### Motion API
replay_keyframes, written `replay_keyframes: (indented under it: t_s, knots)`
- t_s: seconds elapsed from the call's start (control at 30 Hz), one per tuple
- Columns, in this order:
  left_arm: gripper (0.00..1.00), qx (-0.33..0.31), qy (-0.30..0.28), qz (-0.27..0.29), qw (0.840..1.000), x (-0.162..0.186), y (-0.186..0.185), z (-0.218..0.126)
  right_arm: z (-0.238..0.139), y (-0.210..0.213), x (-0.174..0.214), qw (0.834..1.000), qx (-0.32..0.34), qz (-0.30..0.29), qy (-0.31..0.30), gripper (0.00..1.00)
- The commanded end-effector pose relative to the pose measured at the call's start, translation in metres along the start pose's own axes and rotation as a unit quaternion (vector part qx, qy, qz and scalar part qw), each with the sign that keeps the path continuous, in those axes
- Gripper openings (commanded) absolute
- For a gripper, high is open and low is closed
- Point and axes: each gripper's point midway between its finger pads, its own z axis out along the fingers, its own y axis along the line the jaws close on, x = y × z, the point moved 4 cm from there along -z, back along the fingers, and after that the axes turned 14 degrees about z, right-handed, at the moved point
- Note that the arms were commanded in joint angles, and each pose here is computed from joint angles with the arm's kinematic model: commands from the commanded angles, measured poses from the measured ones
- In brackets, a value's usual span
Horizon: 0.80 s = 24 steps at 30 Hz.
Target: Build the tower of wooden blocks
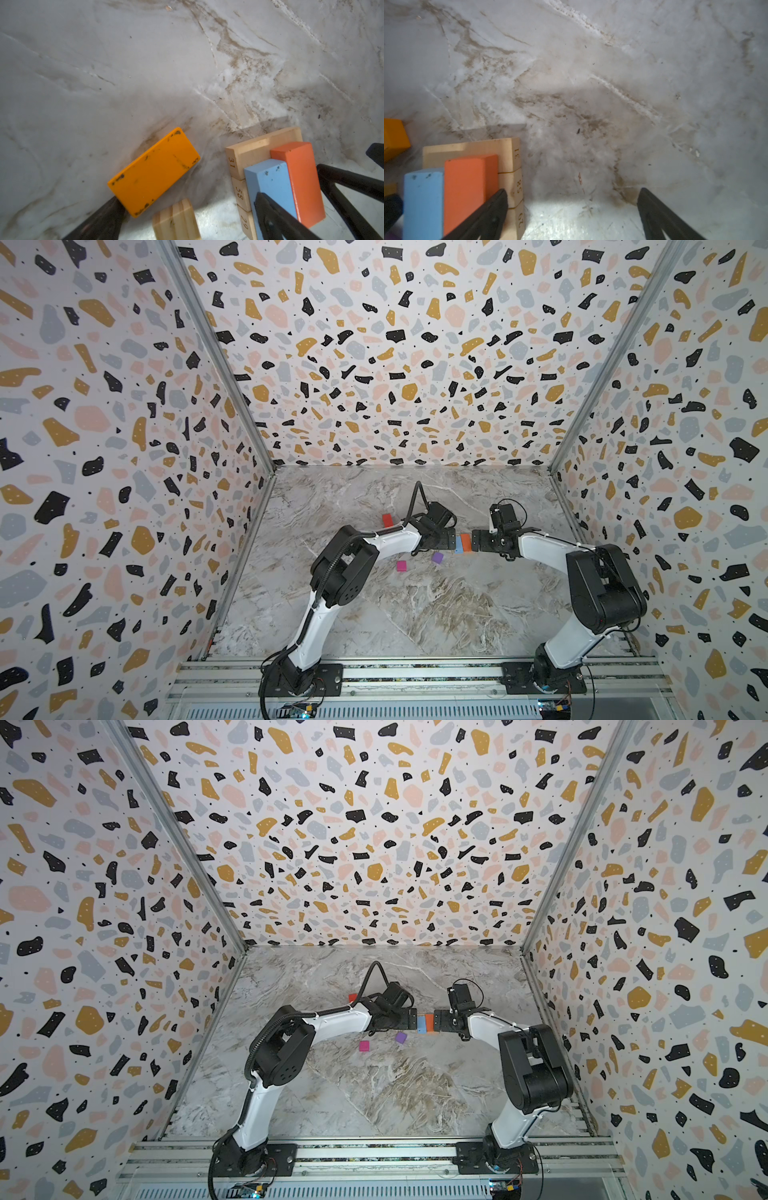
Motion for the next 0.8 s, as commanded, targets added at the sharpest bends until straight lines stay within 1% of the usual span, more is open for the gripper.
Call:
replay_keyframes:
  t_s: [0.0, 0.43, 0.77]
  knots:
    - [1.00, 0.002, 0.033, 0.000, 0.999, 0.0176, -0.0018, 0.0141, -0.0008, 0.0012, -0.0051, 1.000, -0.001, 0.001, -0.002, 0.99]
    - [1.00, 0.002, 0.036, 0.003, 0.999, 0.0175, -0.0021, 0.0148, -0.0009, 0.0003, -0.0047, 1.000, 0.002, -0.001, -0.001, 0.98]
    - [1.00, -0.005, 0.035, 0.005, 0.999, 0.0177, 0.0002, 0.0089, -0.0024, -0.0002, -0.0047, 1.000, 0.004, -0.001, -0.002, 0.98]
